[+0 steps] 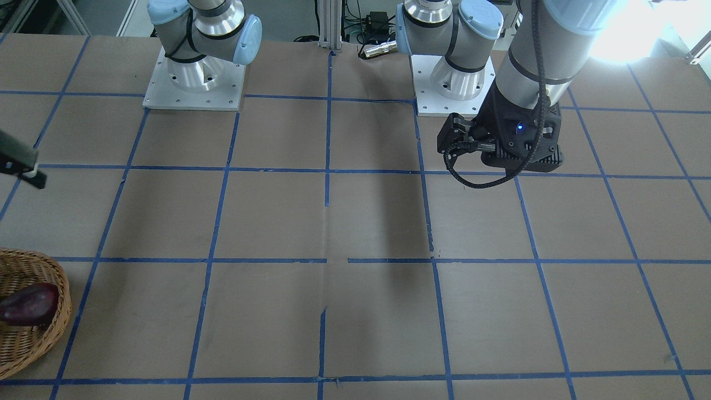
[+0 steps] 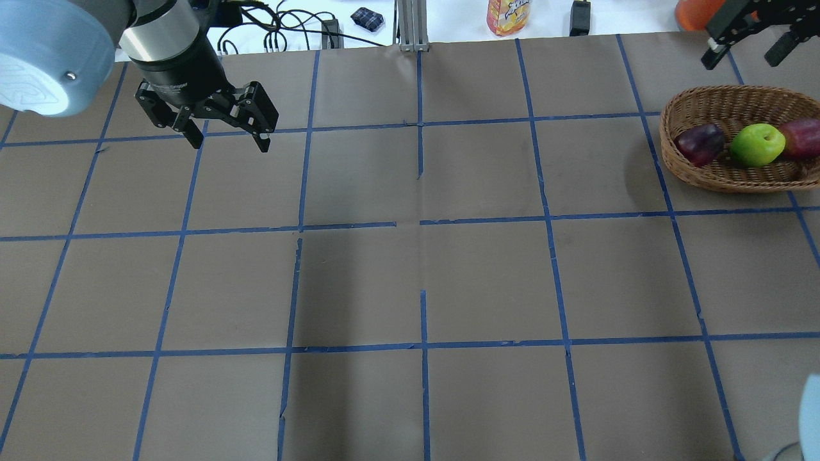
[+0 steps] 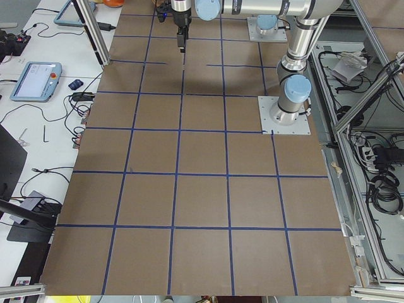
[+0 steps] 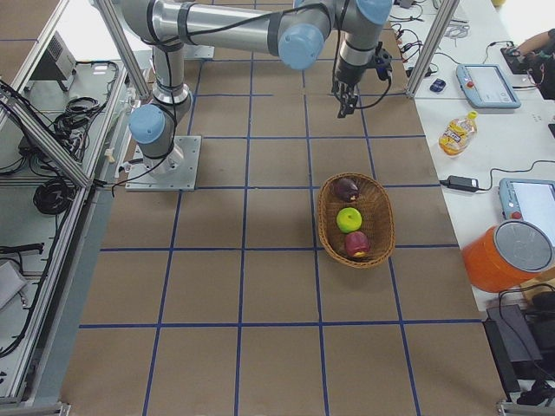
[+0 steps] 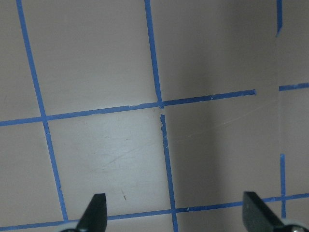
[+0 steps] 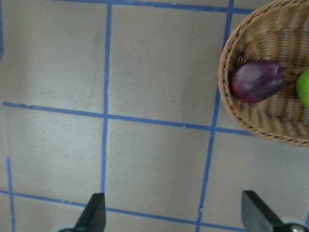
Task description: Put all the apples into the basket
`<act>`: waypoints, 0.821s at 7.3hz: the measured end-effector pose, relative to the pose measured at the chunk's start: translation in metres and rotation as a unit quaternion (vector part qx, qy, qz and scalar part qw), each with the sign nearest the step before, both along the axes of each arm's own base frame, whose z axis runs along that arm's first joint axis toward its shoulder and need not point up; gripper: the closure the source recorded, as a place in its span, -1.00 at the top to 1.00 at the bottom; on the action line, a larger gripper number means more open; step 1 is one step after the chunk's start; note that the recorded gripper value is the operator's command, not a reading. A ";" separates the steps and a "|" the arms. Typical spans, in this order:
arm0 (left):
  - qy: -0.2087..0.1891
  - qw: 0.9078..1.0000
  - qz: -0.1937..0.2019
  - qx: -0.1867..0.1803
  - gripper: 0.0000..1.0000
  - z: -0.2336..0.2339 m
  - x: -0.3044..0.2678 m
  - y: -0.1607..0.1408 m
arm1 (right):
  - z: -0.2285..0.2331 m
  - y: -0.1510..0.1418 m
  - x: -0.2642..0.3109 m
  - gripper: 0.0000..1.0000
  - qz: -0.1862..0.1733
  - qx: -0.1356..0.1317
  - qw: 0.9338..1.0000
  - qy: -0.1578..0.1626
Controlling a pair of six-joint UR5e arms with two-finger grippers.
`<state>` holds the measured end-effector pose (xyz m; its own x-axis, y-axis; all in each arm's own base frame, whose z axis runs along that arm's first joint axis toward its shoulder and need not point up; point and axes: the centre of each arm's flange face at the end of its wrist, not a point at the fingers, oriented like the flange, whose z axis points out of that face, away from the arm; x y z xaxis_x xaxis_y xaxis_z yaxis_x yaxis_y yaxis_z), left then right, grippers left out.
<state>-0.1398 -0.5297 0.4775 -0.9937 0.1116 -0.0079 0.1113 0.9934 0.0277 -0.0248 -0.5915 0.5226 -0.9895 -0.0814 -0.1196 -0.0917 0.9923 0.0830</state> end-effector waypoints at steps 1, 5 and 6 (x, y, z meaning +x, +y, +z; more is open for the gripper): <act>0.000 1.000 0.000 -0.001 1.00 0.001 0.000 0.001 | 0.015 0.018 0.051 1.00 -0.018 0.015 1.000 0.001; 0.000 1.000 -0.003 -0.007 1.00 0.008 -0.005 0.001 | 0.035 0.061 0.195 1.00 -0.054 0.015 0.998 0.023; 0.000 1.000 -0.003 -0.009 1.00 0.009 -0.006 0.001 | 0.037 0.061 0.205 1.00 -0.052 0.000 0.998 0.024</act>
